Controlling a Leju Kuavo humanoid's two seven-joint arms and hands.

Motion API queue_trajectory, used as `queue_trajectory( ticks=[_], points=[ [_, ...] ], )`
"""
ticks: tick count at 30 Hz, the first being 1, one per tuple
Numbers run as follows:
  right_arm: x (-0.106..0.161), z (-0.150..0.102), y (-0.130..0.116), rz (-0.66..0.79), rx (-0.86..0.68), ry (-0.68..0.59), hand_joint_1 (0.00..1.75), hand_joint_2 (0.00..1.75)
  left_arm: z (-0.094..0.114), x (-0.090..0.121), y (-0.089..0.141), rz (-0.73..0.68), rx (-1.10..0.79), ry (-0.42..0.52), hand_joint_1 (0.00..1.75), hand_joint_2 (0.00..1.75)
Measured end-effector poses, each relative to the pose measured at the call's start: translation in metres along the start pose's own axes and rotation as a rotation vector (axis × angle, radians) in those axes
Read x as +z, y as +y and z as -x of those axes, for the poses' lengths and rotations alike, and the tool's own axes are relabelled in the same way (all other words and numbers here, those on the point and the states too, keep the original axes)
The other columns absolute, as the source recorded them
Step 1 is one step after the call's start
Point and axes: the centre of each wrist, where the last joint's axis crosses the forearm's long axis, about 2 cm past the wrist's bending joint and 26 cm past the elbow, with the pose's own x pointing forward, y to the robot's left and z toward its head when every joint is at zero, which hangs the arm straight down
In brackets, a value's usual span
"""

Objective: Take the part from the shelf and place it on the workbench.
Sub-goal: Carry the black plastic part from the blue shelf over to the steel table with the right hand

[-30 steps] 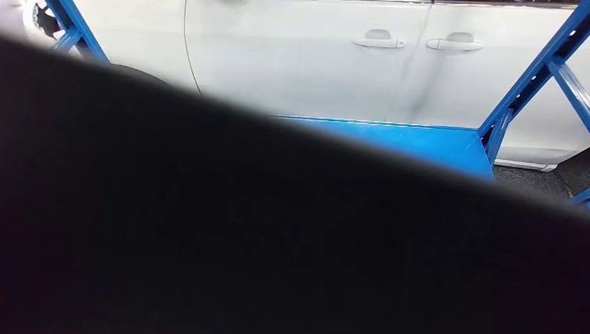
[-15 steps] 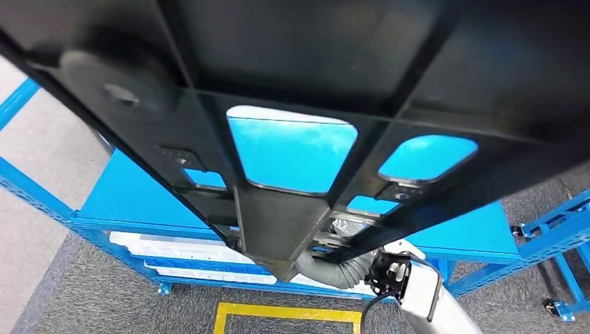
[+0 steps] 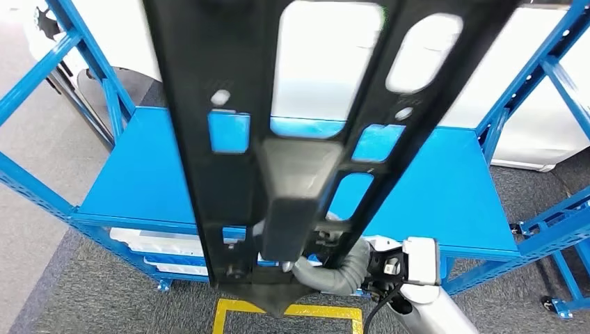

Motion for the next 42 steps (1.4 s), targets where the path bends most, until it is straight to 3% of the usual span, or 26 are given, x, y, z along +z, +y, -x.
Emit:
queue_trajectory(
  ticks=[15, 42],
  points=[
    [0.025, 0.018, 0.019, 0.025, -0.077, 0.054, 1.75, 1.75, 0.001, 0.001, -0.002, 0.002, 0.004, -0.006, 0.00, 1.75],
    [0.038, 0.022, 0.019, 0.045, -0.053, 0.084, 1.75, 1.75, -0.001, 0.000, 0.000, -0.008, -0.008, -0.010, 0.00, 1.75]
  ],
)
